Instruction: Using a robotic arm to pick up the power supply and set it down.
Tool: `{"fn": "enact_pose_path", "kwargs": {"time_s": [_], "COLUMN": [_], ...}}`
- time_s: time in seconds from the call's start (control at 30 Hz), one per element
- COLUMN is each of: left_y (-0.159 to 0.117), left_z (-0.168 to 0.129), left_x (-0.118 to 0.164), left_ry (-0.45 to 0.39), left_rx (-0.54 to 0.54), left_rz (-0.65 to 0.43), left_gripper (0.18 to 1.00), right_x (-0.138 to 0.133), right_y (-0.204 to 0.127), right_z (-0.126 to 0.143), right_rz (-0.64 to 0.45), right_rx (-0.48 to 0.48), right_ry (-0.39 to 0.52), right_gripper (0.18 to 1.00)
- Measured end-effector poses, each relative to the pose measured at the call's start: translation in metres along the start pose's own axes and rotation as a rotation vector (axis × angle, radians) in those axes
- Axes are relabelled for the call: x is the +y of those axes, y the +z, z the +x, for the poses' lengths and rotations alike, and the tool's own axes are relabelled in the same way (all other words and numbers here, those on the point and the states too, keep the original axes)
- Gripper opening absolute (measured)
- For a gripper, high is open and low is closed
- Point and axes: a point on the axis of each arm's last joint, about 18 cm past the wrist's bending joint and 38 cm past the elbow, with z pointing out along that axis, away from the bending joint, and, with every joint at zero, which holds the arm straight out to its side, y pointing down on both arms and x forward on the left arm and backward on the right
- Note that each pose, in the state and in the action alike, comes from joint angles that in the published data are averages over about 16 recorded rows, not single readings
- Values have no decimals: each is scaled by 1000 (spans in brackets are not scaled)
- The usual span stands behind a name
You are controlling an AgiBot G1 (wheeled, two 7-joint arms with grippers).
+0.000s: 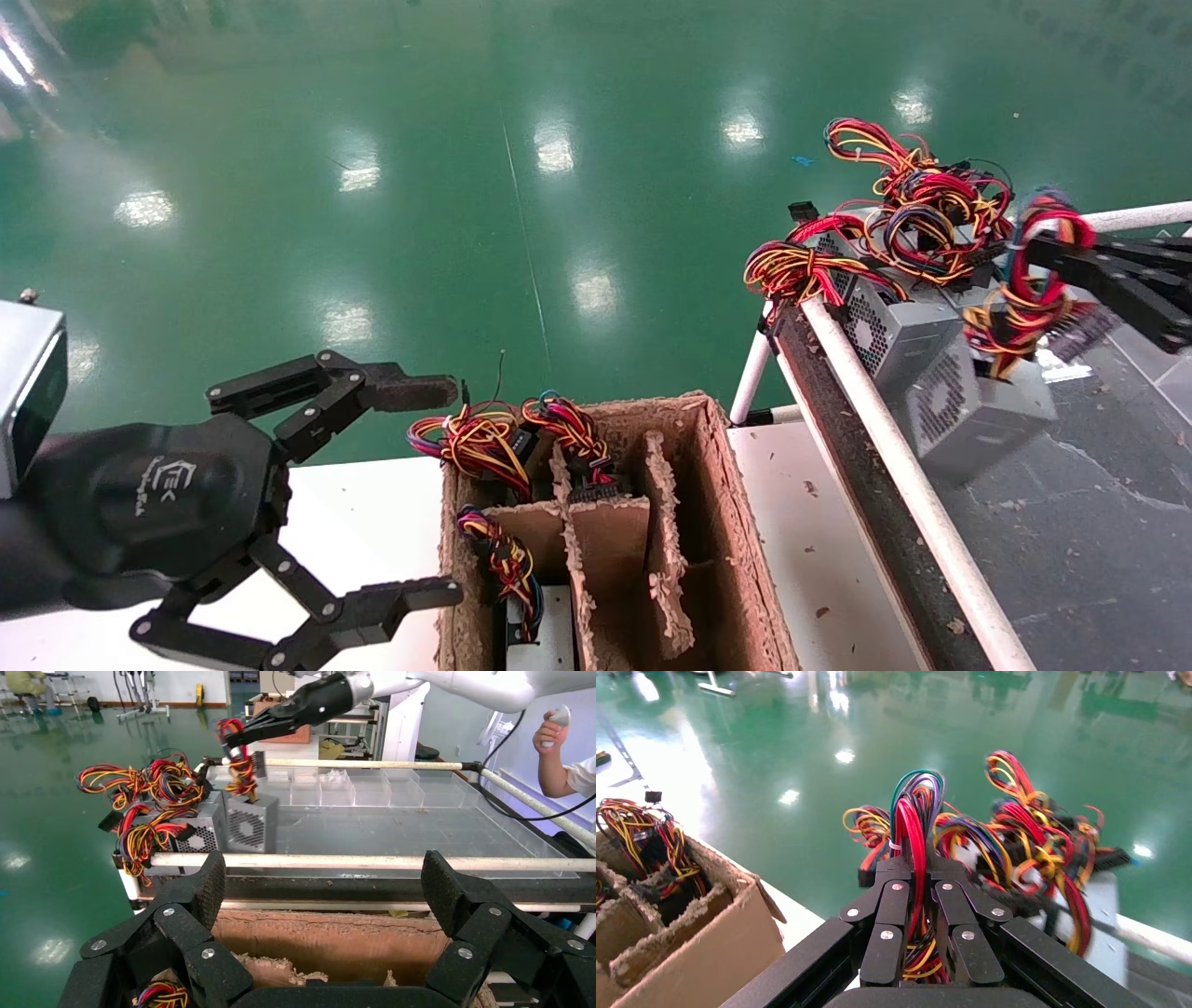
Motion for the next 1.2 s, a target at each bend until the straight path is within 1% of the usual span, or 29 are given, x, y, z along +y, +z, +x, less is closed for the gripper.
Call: {"fn": "enact_pose_path", "kwargs": {"time_s": [0.23, 0.4, 0.63, 0.83, 1.07, 1.2], "left_y": [0, 0, 0, 0, 0, 0], "left_z": [0, 0, 0, 0, 0, 0], "left_x": [0, 0, 0, 0, 0, 0], "left_ry": [0, 0, 0, 0, 0, 0], "left_rx": [0, 0, 0, 0, 0, 0], "left_rz": [0, 0, 0, 0, 0, 0], "left_gripper": [1001, 1001, 1001, 1001, 1001, 1001], "right_x": [-1, -2, 0, 2, 3, 1], "right_y": [28, 41, 47, 46, 43, 41], "right_z": [1, 3, 4, 6, 8, 10], "right_rz": [0, -2, -11, -21, -33, -26], "right_rx": [-24, -37, -52, -59, -64, -59], "right_ry": [7, 7, 11, 15, 15, 16], "right_gripper": [210, 210, 214, 236, 293, 350]}}
